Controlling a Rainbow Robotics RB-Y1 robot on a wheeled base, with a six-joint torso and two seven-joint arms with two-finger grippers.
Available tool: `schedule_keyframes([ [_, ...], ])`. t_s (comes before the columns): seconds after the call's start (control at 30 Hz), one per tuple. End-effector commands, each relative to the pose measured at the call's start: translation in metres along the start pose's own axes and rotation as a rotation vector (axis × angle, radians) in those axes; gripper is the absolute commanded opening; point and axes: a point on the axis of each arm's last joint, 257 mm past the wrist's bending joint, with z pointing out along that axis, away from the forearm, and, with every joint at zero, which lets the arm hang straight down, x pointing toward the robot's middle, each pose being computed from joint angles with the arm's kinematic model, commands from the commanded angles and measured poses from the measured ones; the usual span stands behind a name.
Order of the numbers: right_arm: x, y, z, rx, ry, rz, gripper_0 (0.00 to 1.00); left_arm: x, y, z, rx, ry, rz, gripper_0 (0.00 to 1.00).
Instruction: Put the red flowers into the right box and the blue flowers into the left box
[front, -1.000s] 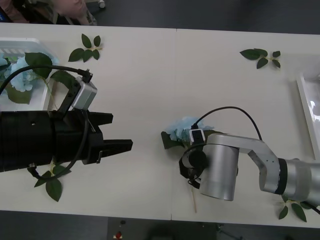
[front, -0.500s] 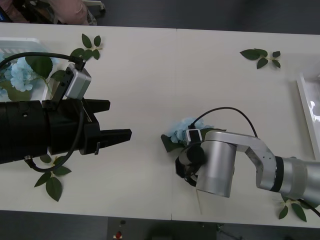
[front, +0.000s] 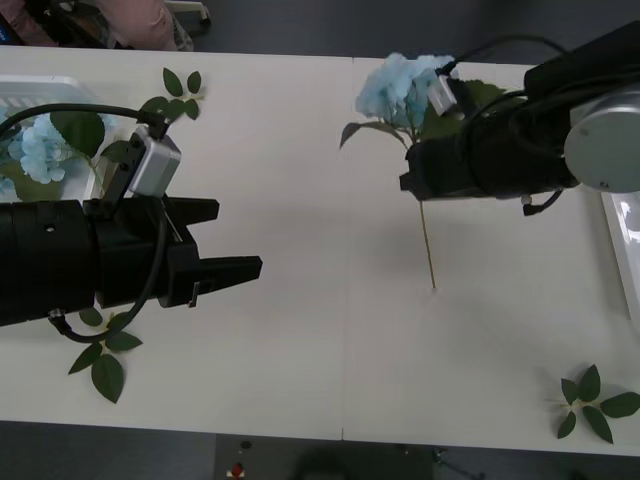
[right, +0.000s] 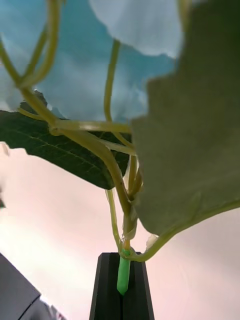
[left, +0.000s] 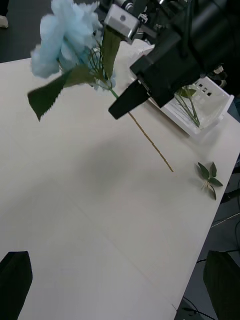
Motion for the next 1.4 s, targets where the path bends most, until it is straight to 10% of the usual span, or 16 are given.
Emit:
schedule_keyframes([
  [0.03,-0.035,0.052,0.000,-0.154,-0.090,-0.140,0.00,-0.014,0.002,0.000,0.001,-0.039,0.021,1.00],
  [0.37,-0.093,0.120,-0.024,-0.364,-0.301,-0.169,0.00,-0.015,0.017,0.017,0.105,-0.078,-0.332,1.00],
  [0.87,-0.102,0.161,-0.029,-0.486,-0.349,-0.124,0.00,-0.064,0.027,0.096,0.208,-0.154,-0.394,1.00],
  [0.97,-0.101,0.166,-0.026,-0.494,-0.349,-0.124,0.00,-0.066,0.027,0.109,0.213,-0.151,-0.397,0.00],
  [1.4,-0.103,0.167,-0.024,-0.495,-0.358,-0.108,0.00,-0.073,0.024,0.109,0.232,-0.153,-0.404,0.00],
])
